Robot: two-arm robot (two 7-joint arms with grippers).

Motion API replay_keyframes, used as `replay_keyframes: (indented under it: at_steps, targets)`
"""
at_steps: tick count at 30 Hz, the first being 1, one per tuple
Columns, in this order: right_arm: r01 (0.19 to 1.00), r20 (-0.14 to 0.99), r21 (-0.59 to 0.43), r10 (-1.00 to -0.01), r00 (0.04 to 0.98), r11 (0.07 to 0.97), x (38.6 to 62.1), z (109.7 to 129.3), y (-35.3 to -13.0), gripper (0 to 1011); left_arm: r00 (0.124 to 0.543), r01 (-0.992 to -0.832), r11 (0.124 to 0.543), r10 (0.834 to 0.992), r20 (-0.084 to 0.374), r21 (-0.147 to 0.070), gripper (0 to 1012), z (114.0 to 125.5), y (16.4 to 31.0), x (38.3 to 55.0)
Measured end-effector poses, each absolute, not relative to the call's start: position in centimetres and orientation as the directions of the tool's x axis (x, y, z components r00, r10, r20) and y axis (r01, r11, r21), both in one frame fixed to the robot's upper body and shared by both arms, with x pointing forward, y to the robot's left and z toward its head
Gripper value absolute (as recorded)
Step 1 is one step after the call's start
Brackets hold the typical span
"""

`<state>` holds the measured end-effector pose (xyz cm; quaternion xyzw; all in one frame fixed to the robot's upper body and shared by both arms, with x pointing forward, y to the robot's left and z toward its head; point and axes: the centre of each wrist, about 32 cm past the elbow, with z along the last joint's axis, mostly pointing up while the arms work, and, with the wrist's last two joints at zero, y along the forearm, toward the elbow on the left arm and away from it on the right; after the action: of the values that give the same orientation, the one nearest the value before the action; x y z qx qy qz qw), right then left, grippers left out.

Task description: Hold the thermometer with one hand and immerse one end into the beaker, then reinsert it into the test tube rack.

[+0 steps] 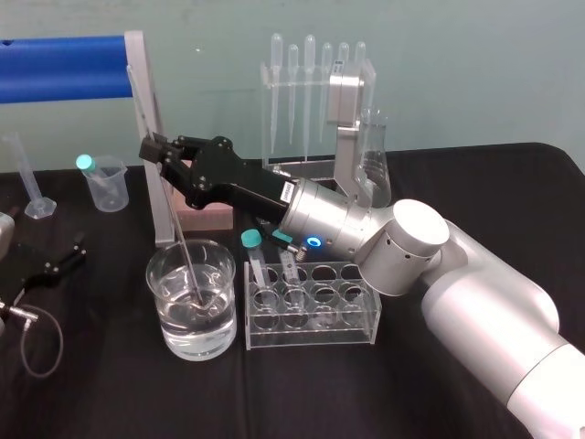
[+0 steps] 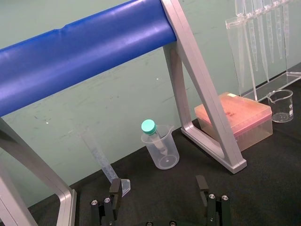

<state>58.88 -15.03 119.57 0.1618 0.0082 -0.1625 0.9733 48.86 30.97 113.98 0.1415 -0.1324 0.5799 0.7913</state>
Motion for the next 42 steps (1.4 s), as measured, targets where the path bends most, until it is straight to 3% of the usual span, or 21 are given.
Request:
replay_keyframes:
  at_steps: [42]
  targets:
    - [0.319, -0.069, 0.312, -0.314, 0.947, 0.895, 58.88, 119.57, -15.03, 57, 0.292, -0.955, 0.287, 0.88, 0.374, 0.07, 1008, 113.98, 30.97, 48.86]
